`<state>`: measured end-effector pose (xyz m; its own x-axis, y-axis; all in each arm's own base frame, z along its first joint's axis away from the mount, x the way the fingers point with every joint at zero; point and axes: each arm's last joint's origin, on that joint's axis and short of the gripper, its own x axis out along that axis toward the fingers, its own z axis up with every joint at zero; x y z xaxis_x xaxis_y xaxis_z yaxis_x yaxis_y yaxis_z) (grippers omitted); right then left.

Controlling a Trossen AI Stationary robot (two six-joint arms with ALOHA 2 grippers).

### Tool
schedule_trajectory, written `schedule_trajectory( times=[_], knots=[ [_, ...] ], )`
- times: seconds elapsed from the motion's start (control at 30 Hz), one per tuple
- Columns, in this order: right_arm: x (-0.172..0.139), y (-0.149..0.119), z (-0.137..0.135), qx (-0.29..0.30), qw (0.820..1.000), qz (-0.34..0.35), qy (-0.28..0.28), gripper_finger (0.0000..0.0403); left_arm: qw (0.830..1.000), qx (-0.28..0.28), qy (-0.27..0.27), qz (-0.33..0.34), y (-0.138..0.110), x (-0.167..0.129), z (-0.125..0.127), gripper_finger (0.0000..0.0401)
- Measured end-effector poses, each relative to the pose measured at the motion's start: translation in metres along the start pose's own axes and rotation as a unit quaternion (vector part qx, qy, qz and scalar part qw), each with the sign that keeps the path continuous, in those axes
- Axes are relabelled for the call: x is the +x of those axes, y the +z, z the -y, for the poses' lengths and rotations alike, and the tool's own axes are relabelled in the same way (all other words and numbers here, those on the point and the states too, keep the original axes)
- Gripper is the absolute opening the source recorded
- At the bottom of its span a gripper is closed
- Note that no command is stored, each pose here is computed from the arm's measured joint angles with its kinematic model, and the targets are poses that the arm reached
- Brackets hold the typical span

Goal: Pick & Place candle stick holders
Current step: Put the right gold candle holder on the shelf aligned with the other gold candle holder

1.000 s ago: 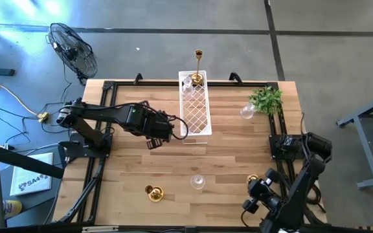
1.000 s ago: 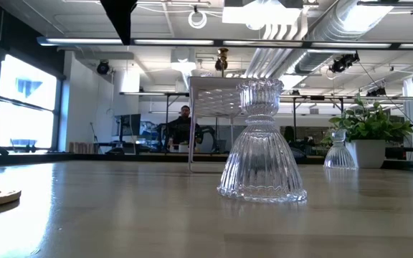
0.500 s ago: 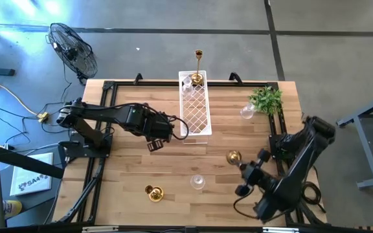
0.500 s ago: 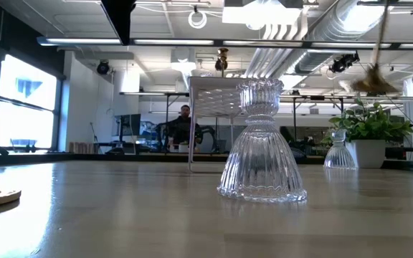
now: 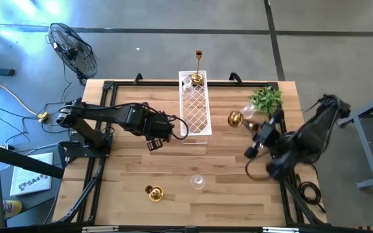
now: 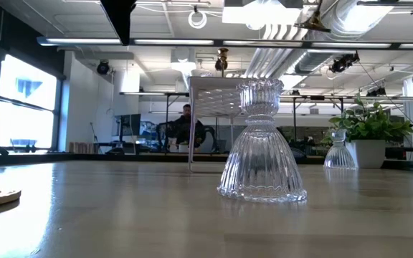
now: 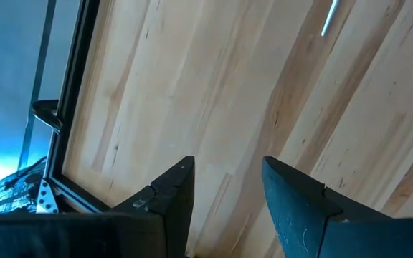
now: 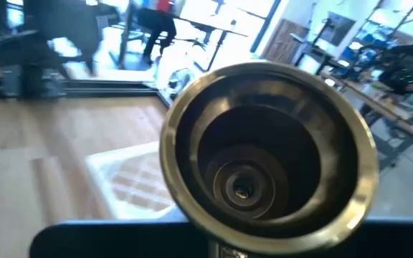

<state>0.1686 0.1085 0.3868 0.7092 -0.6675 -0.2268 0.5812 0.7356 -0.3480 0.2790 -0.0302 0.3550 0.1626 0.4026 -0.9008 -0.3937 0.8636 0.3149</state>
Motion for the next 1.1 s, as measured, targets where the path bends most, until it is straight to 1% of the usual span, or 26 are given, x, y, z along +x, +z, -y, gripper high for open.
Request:
schedule_trajectory(
  times=[0.07,0.2,0.27,0.37,0.47,0.53,0.7,0.93,1.1],
  knots=[
    [0.008,0.008,0.013,-0.003,1.0,-0.007,-0.005,0.0015,1.0,0.0,0.0,0.0,0.0,0.0,0.0,0.0156],
    [0.029,0.027,0.036,0.0,0.999,-0.022,0.026,0.0015,1.0,0.005,0.0,0.0,0.0,0.0,0.0,0.0156],
    [0.039,0.039,0.046,0.005,0.998,-0.009,0.054,0.0015,1.0,0.012,0.001,0.0,0.0,0.0,0.0,0.0156],
    [0.056,0.054,0.06,0.017,0.995,0.029,0.097,0.0015,1.0,0.013,0.001,0.001,0.0,0.0,0.0,0.0156],
    [0.076,0.062,0.073,0.03,0.991,0.055,0.122,0.0015,1.0,0.013,0.002,0.001,0.0,0.0,0.0,0.0156],
    [0.093,0.061,0.08,0.038,0.989,0.05,0.134,0.0015,1.0,0.013,0.002,0.001,0.0,0.0,0.0,0.0156],
    [0.136,0.053,0.09,0.053,0.985,0.012,0.165,0.0015,1.0,0.021,0.002,0.0,0.0,0.0,0.0,0.0156],
    [0.188,0.037,0.09,0.064,0.978,-0.036,0.197,0.0015,0.999,0.031,0.013,0.005,0.0,0.0,-0.001,0.0156],
    [0.217,0.024,0.091,0.081,0.97,-0.069,0.219,0.0015,0.999,0.033,0.023,0.011,0.001,0.0,-0.001,0.0156]
  ],
)
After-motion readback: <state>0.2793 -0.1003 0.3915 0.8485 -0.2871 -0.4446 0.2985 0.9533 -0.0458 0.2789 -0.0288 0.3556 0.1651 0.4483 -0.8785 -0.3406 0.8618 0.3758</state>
